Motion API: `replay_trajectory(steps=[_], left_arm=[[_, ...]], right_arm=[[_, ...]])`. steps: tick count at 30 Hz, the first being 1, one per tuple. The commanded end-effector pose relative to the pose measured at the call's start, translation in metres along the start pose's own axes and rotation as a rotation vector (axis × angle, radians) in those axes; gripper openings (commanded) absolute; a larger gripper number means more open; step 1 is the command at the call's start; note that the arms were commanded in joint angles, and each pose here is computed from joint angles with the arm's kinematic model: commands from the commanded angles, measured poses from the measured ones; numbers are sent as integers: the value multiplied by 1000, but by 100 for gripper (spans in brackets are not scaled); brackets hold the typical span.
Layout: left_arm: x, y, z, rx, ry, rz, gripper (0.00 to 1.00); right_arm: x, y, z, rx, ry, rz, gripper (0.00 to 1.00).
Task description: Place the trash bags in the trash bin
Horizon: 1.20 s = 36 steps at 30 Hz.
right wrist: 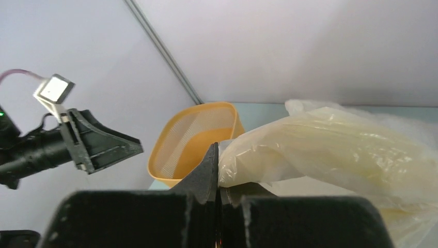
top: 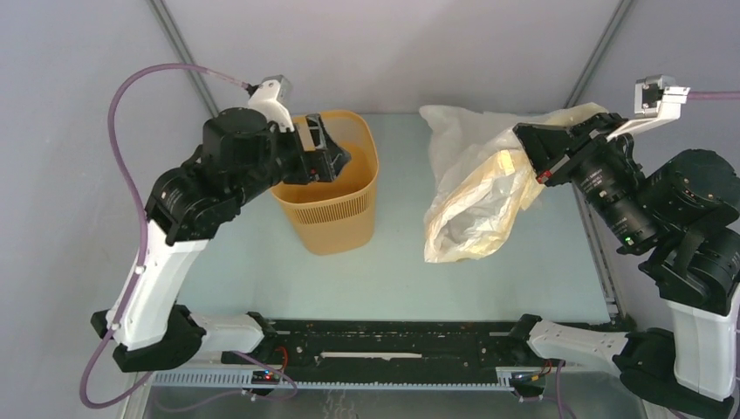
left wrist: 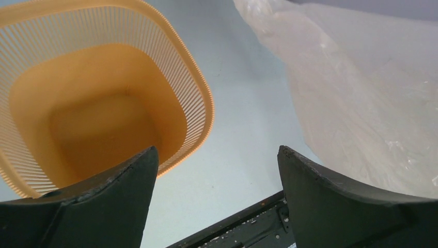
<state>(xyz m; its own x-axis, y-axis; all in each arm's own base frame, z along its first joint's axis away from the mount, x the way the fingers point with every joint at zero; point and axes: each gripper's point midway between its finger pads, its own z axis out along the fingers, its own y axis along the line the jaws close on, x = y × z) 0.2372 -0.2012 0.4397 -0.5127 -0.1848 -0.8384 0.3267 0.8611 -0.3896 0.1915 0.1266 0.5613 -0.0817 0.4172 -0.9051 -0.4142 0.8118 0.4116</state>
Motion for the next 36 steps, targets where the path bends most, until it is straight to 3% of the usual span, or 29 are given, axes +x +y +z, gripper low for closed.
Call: replay_trajectory(steps=[1, 7, 12, 15, 17, 25, 28, 36], left_arm=[[22, -6, 51, -33, 57, -8, 90], [56, -2, 102, -179, 247, 198, 89], [72, 5, 126, -319, 305, 309, 85], [92, 5, 141, -330, 342, 309, 71], [102, 4, 146, -331, 371, 317, 55], [113, -32, 132, -242, 371, 300, 7], [116, -48, 125, -195, 372, 255, 1], [119, -82, 114, -61, 371, 218, 0]], right_arm=[[-31, 15, -21, -81, -85, 125, 0], [-37, 5, -46, -71, -104, 193, 0], [-35, -19, -71, -11, -118, 218, 0], [-33, -30, -82, 17, -131, 231, 0], [-34, -34, -88, 25, -138, 234, 0], [-43, -35, -88, 27, -170, 209, 0], [-47, -32, -85, 22, -183, 200, 0], [-62, -13, -79, -47, -203, 211, 0]])
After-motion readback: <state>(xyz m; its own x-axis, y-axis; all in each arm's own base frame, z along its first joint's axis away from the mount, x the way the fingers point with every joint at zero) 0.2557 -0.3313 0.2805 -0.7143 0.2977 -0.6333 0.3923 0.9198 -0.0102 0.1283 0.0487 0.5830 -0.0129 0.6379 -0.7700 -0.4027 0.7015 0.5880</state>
